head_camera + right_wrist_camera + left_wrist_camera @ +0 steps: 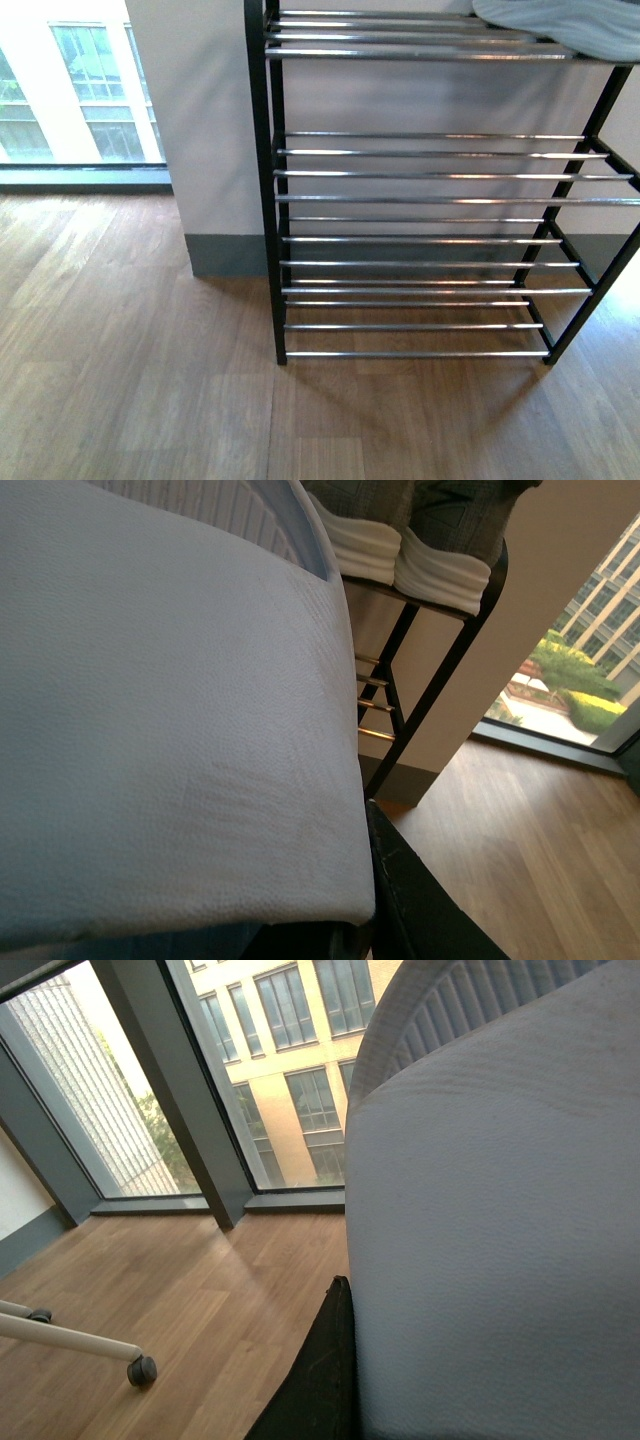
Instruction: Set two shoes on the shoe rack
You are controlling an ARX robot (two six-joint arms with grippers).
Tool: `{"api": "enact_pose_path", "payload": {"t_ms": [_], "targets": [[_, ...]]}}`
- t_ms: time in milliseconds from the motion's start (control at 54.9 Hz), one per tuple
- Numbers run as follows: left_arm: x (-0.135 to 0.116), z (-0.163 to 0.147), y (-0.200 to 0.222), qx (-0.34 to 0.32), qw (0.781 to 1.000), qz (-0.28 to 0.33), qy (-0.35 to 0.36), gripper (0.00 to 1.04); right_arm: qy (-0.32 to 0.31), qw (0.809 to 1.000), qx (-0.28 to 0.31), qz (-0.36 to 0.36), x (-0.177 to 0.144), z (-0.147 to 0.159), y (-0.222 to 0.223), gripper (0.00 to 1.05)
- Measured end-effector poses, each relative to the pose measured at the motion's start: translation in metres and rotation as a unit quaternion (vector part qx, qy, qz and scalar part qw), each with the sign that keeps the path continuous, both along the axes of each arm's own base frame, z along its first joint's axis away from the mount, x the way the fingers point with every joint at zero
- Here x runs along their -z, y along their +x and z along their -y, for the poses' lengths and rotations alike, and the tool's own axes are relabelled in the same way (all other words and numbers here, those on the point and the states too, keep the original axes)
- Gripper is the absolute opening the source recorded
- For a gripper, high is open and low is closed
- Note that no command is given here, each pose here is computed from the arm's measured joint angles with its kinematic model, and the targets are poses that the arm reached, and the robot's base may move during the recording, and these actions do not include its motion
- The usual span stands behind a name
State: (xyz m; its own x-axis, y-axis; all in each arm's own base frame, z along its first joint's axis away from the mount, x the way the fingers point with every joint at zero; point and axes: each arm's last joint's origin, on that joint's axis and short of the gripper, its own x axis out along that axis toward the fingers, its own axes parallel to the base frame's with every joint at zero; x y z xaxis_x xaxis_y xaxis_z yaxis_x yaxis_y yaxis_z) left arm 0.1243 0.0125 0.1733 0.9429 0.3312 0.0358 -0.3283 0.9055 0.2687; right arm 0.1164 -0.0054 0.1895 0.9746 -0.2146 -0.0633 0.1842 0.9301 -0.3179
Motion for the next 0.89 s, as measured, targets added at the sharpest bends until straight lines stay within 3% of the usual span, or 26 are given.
{"api": "enact_pose_path", "payload": {"t_ms": [893], "targets": [[0.0,0.0,0.0001,0.0,1.0,-0.001,0.0,0.02,0.001,1.0,0.0,0.0,0.0002,0.0,0.0001,0.01]]}}
